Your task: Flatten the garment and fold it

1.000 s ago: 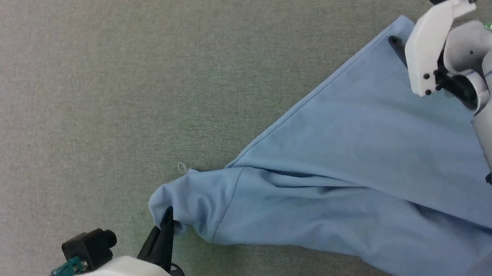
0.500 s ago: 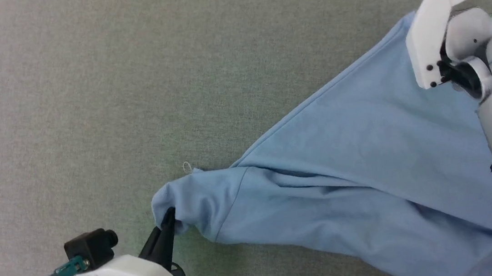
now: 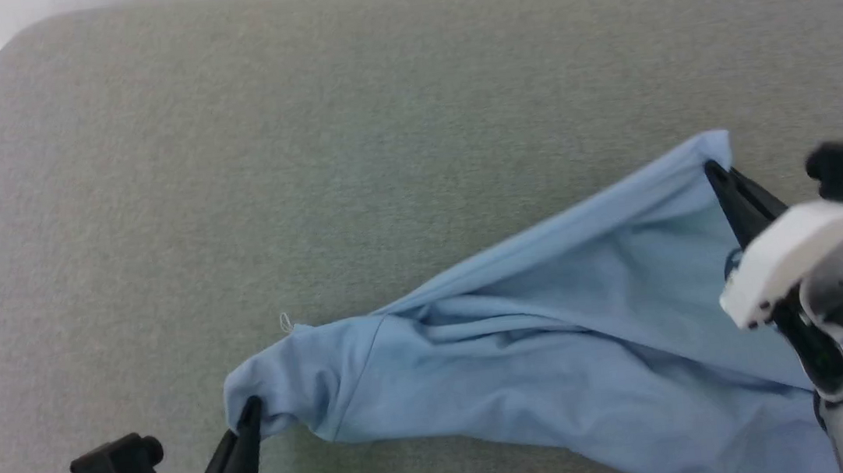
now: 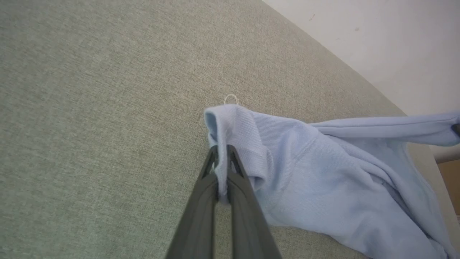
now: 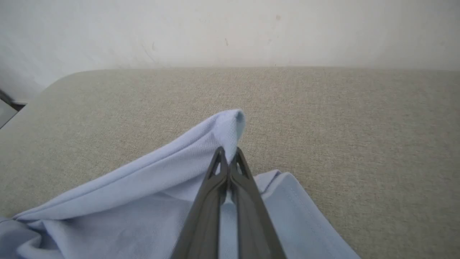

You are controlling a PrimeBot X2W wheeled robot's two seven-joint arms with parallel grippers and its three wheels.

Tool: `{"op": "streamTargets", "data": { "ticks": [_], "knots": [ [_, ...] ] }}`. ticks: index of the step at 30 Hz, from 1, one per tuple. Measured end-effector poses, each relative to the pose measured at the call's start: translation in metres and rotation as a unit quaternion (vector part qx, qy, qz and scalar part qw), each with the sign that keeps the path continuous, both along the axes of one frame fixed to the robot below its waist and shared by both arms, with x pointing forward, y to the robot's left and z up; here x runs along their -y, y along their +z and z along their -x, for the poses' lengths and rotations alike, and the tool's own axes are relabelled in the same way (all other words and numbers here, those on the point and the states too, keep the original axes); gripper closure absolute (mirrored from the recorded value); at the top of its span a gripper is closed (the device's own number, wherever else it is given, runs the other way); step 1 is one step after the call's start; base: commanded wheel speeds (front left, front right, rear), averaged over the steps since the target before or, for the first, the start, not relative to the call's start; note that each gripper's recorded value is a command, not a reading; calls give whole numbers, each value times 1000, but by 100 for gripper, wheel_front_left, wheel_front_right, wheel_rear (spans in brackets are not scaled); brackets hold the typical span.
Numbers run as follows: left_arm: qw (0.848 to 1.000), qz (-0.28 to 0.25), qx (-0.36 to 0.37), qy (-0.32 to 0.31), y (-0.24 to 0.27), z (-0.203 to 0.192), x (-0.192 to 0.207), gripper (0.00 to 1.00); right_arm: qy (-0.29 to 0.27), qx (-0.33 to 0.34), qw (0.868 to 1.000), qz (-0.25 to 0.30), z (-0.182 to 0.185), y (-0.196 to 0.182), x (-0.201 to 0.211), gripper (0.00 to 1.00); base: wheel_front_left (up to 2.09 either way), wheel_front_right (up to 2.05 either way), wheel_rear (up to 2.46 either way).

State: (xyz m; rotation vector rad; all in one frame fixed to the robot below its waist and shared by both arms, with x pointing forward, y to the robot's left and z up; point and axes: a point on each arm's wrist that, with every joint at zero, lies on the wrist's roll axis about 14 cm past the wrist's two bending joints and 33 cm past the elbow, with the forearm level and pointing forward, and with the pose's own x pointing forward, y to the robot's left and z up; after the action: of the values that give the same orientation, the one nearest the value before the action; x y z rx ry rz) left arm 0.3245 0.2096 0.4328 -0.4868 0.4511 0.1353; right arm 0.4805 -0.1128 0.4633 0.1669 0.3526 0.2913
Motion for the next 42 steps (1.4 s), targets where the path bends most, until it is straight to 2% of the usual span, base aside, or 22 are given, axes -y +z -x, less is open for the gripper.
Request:
{"op": "streamTargets", "data": {
  "ticks": [6,10,17,23,29,32,37,39,42],
  "knots": [
    [999,-12,32,-19,18,-9,2,100,-56,39,998,-7,33,23,37,100,0,0,0],
    [996,-9,86,-34,46,-28,6,100,-79,63,995,15,43,47,60,100,0,0,0],
    [970,-30,227,-79,138,-92,15,100,-88,129,983,93,39,115,97,100,0,0,0],
    [945,-36,306,-109,212,-149,31,100,-68,166,969,168,5,170,106,100,0,0,0],
    [927,-48,355,-111,271,-208,45,100,-50,183,958,214,-43,205,103,100,0,0,0],
    [913,-43,393,-99,303,-238,50,100,-47,187,954,229,-73,215,102,100,0,0,0],
    [899,-38,431,-67,332,-286,51,100,-57,190,945,261,-121,222,105,100,0,0,0],
    [888,-42,456,-45,346,-302,46,100,-65,204,939,269,-139,230,105,100,0,0,0],
    [862,-41,506,-8,372,-319,36,100,-82,237,930,270,-163,246,106,100,0,0,0]
  ]
}}
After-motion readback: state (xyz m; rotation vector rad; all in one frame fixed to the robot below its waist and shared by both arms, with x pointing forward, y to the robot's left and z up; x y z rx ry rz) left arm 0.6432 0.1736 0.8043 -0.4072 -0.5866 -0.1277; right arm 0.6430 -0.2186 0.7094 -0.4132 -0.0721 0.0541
